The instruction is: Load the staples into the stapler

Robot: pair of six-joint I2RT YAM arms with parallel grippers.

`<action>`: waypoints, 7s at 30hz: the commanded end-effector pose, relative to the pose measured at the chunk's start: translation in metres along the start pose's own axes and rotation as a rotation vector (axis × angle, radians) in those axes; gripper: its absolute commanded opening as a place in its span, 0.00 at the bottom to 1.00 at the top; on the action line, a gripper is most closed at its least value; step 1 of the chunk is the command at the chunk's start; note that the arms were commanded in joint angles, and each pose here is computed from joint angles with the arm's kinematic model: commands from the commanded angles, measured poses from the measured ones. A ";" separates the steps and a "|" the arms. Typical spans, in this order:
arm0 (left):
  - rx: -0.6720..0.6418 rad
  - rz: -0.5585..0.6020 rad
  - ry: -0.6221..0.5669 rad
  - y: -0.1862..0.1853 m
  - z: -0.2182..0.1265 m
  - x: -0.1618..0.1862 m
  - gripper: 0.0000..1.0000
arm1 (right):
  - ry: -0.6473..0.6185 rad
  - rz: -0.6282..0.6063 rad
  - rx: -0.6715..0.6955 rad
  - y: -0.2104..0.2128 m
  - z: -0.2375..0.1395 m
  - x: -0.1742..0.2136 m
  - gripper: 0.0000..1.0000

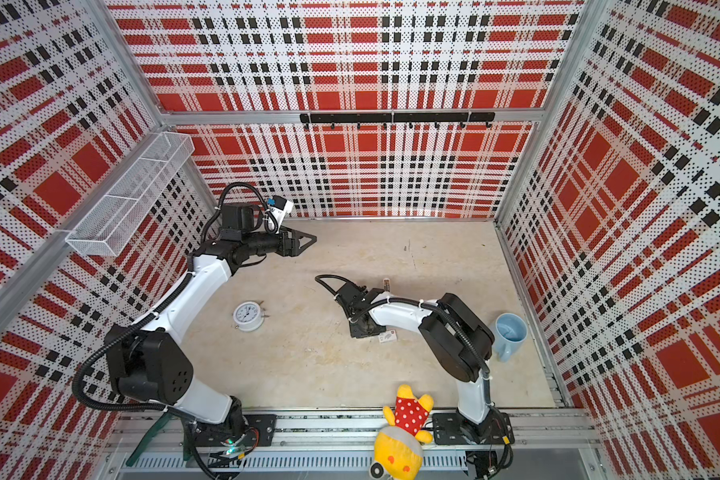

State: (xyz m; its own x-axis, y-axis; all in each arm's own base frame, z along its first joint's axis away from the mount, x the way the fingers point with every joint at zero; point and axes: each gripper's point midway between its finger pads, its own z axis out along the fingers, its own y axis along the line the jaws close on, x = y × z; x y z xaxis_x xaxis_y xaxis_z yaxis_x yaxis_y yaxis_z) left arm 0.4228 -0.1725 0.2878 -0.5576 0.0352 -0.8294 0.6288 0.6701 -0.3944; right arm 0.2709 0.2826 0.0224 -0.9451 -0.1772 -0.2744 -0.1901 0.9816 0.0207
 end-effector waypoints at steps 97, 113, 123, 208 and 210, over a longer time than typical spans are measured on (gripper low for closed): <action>0.021 -0.002 -0.042 -0.006 -0.005 -0.008 0.75 | 0.014 -0.008 -0.074 0.021 -0.012 0.009 0.20; 0.019 -0.002 -0.040 -0.005 -0.005 -0.007 0.75 | 0.014 -0.012 -0.078 0.023 -0.007 0.008 0.20; 0.020 -0.003 -0.040 -0.006 -0.006 -0.007 0.75 | 0.019 -0.028 -0.101 0.033 0.000 0.003 0.21; 0.037 -0.004 -0.066 -0.010 -0.010 -0.012 0.75 | 0.054 0.126 0.012 -0.015 0.005 0.014 0.19; 0.034 -0.004 -0.069 -0.010 -0.011 -0.013 0.75 | 0.050 0.122 0.006 -0.013 0.006 0.012 0.19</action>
State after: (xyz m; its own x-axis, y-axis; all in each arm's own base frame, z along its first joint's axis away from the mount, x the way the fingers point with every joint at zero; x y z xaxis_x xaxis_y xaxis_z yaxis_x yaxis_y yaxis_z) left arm 0.4226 -0.1764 0.2884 -0.5618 0.0001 -0.8272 0.6310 0.6467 -0.4285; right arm 0.2626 0.2704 0.0172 -0.9714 -0.0811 -0.2233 -0.0929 0.9947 0.0430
